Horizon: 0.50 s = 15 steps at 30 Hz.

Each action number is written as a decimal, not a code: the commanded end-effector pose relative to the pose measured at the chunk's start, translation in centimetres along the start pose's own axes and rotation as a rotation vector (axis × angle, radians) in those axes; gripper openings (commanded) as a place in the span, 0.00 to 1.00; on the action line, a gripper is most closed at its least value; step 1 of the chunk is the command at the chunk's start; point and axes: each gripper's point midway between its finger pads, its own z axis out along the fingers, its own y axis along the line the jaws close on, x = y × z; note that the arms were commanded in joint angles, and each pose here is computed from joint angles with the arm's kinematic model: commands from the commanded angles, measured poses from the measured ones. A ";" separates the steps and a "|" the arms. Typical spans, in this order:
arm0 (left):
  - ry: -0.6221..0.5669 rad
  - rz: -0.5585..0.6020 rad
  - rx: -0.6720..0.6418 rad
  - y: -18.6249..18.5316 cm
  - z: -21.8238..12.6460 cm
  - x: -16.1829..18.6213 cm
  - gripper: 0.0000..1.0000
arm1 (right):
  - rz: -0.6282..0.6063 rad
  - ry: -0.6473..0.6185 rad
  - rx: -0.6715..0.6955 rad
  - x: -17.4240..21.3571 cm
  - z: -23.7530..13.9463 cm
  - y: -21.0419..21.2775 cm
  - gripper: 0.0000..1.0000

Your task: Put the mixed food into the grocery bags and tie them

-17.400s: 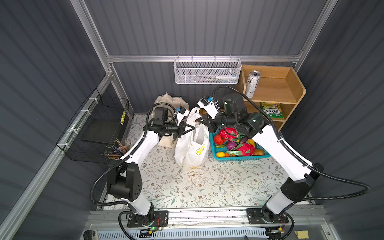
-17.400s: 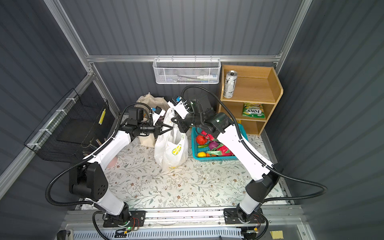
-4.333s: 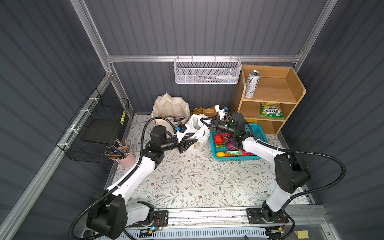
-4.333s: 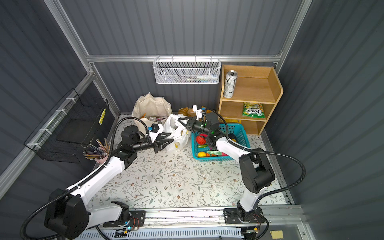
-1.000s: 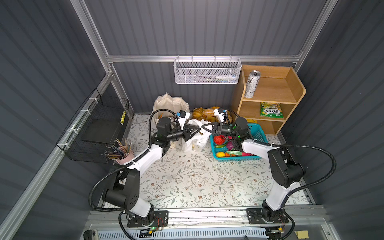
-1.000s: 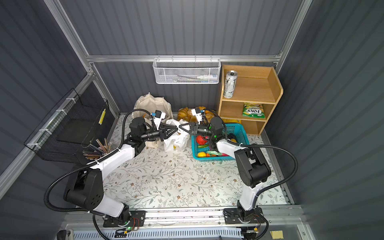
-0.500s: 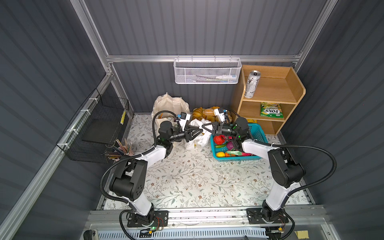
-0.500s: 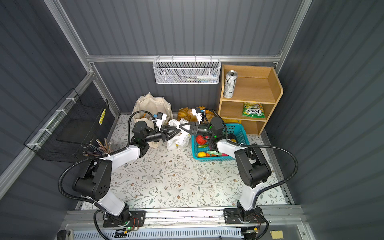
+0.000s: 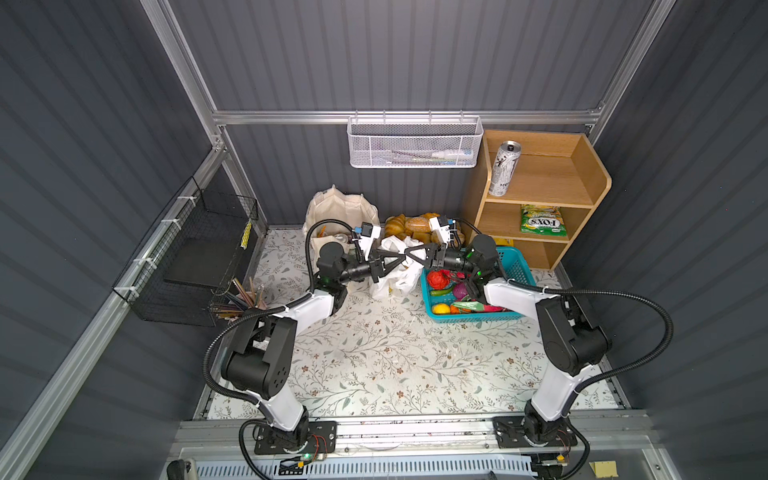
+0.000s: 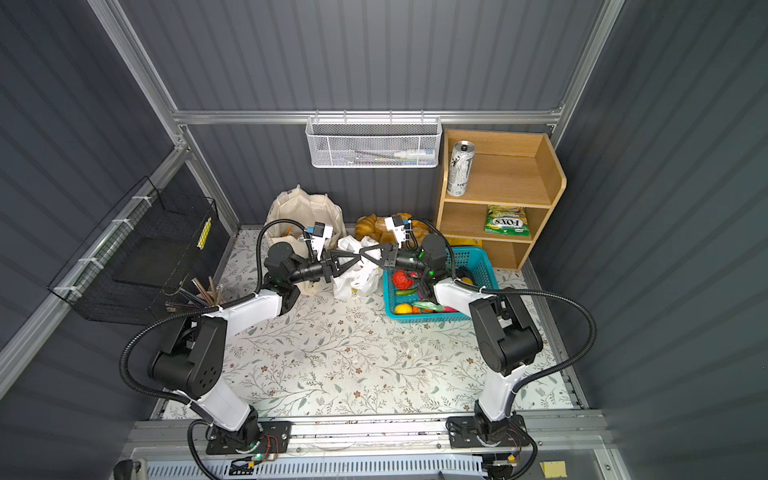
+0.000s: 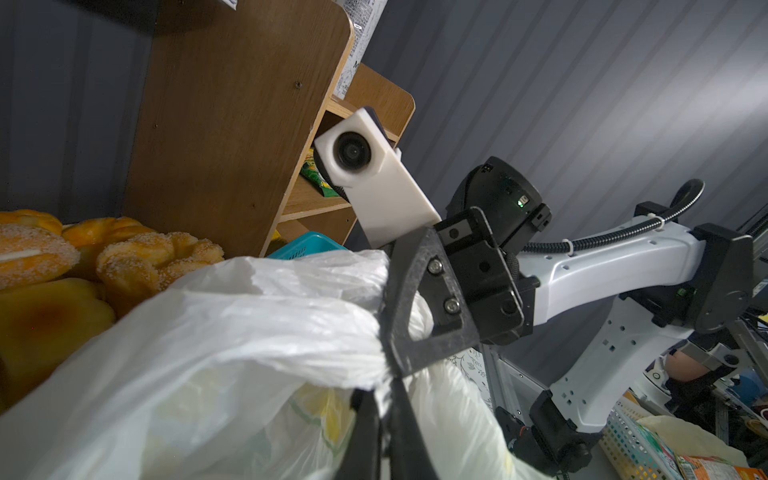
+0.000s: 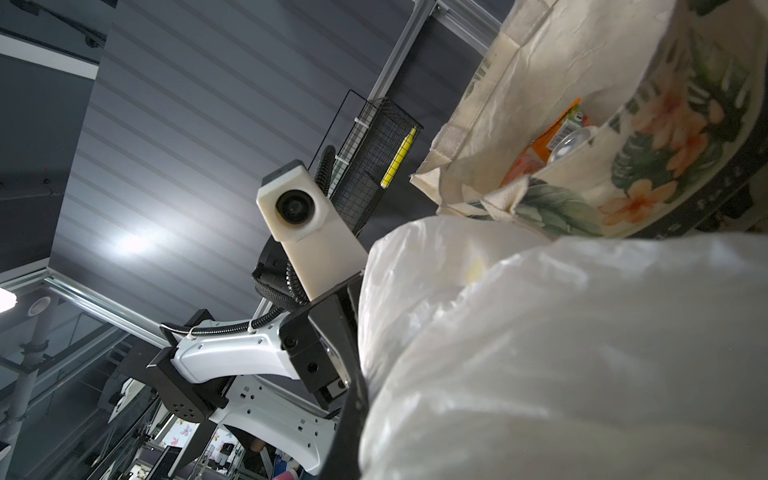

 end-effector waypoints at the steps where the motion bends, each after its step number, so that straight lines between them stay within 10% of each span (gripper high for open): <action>1: -0.034 0.034 0.010 -0.1 0.3 -1.4 0.00 | -0.036 0.019 -0.030 0.3 0.0 1.5 0.00; 9: -0.076 0.014 -0.080 1.1 -0.2 -1.8 0.00 | 0.025 -0.065 0.062 -0.9 -2.3 1.0 0.63; 15: -0.075 0.021 -0.175 2.1 -0.7 -1.9 0.00 | 0.124 -0.119 0.170 0.9 -5.7 0.2 0.70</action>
